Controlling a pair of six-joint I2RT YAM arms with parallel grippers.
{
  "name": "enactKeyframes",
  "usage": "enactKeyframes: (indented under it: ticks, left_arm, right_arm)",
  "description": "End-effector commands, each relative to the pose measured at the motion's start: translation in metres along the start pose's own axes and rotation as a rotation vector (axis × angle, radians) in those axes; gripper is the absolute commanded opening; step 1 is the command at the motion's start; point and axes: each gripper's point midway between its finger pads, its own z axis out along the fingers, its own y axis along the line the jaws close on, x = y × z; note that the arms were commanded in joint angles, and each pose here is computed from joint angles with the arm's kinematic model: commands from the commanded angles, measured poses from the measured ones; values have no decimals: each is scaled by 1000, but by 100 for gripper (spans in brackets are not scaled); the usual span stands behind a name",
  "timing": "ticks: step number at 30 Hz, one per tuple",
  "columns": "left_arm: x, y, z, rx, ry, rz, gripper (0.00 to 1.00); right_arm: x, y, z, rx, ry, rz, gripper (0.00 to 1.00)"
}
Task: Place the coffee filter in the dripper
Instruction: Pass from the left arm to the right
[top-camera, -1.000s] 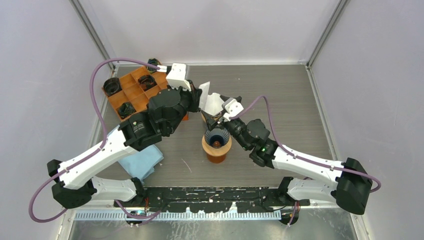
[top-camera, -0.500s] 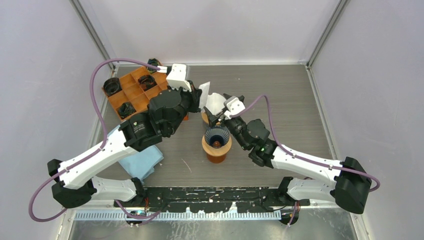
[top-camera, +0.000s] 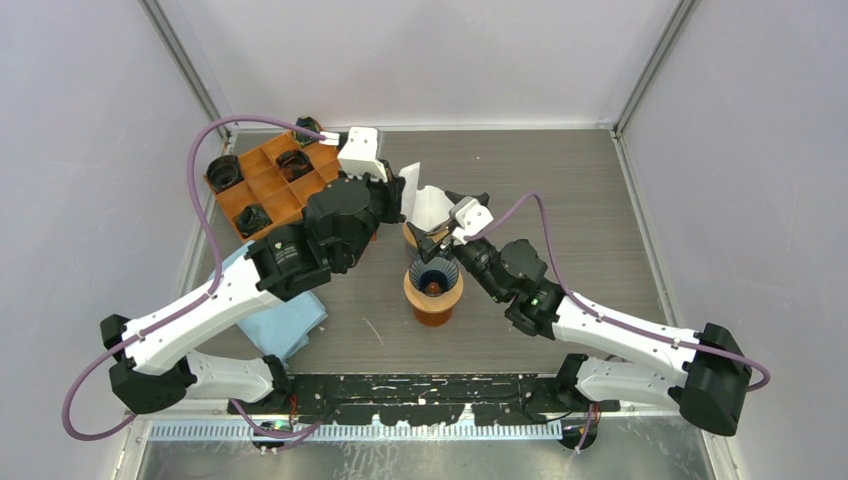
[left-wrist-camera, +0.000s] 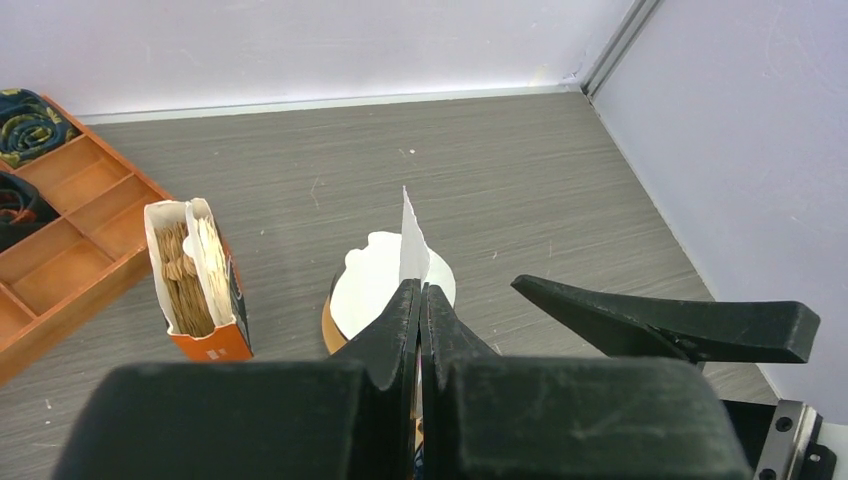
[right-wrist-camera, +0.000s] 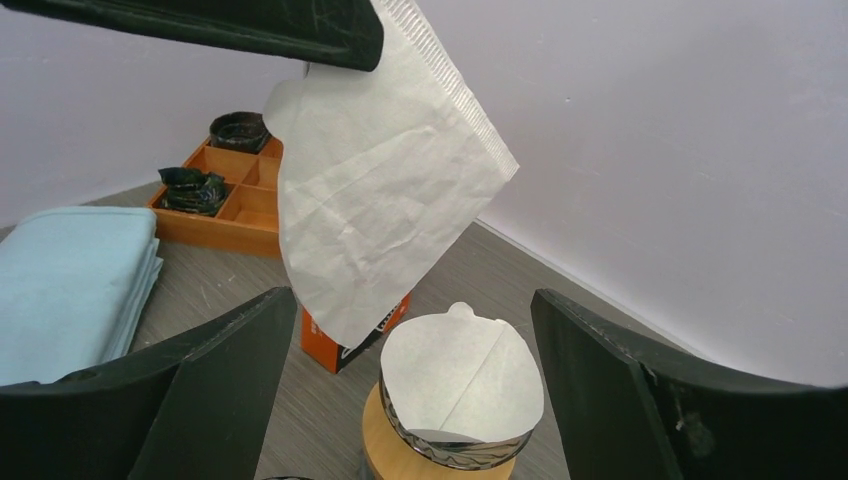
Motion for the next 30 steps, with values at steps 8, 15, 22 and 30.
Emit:
enactKeyframes:
  ticks: [8, 15, 22, 30]
  left_arm:
    - [-24, -4, -2, 1, -78, -57, 0]
    - [-23, -4, -1, 0, -75, -55, 0]
    - [-18, -4, 2, -11, -64, -42, 0]
    - [-14, -3, 5, -28, -49, -22, 0]
  right_arm:
    - [-16, -4, 14, 42, -38, 17, 94]
    - [-17, -13, 16, 90, -42, 7, 94]
    - [-21, -24, 10, 142, -45, -3, 93]
    - [-31, -32, 6, 170, -74, 5, 88]
